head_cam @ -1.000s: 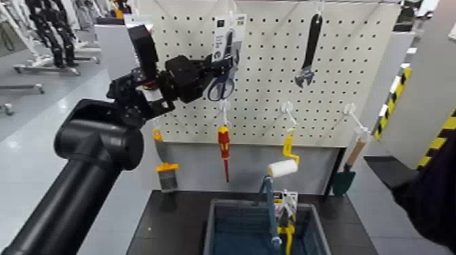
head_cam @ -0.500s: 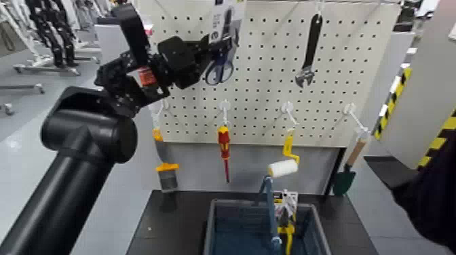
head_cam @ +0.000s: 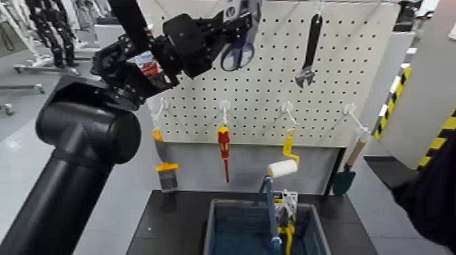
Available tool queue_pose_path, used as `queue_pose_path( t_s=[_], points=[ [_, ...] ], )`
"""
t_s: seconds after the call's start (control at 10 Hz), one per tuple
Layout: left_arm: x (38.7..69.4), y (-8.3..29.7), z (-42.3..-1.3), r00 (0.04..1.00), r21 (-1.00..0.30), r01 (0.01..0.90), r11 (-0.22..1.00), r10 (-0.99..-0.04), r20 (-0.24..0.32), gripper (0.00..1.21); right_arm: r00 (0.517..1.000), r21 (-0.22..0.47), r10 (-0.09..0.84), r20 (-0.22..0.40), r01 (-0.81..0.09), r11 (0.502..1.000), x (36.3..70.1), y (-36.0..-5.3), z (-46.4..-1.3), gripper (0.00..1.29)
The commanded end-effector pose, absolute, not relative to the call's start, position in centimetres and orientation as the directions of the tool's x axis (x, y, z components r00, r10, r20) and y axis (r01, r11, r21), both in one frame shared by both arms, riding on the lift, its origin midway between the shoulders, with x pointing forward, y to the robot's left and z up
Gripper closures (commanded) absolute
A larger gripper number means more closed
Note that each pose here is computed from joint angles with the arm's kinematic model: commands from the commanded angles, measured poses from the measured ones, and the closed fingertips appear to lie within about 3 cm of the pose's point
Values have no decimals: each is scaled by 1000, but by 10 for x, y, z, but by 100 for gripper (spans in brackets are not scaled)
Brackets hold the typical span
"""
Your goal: Put the blue scissors into the crate.
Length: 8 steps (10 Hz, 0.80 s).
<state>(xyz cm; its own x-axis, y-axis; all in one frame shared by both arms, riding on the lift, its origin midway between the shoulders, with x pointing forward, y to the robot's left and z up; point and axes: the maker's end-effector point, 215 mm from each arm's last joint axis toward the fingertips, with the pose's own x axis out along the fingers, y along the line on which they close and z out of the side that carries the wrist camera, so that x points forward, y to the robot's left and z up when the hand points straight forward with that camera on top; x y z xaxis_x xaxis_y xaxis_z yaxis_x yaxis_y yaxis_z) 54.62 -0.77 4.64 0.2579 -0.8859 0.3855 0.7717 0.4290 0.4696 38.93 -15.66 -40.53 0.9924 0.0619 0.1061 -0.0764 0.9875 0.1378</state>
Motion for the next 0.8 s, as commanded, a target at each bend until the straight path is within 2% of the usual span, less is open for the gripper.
queue_pose_path(
  t_s=[0.1, 0.3, 0.5, 0.8],
  points=[
    [521, -32, 40, 176, 410, 841, 353, -895, 410, 118, 993, 138, 61, 105, -76, 988, 389, -157, -406, 7],
    [511, -53, 13, 138, 300, 911, 283, -895, 423, 118, 993, 137, 60, 103, -74, 988, 389, -158, -406, 7],
    [519, -56, -30, 174, 157, 952, 262, -889, 424, 118, 993, 138, 58, 101, -72, 988, 390, -158, -407, 7],
    [535, -51, -108, 265, -7, 960, 281, -895, 358, 118, 993, 136, 56, 100, -70, 988, 389, -158, -407, 7]
  ],
)
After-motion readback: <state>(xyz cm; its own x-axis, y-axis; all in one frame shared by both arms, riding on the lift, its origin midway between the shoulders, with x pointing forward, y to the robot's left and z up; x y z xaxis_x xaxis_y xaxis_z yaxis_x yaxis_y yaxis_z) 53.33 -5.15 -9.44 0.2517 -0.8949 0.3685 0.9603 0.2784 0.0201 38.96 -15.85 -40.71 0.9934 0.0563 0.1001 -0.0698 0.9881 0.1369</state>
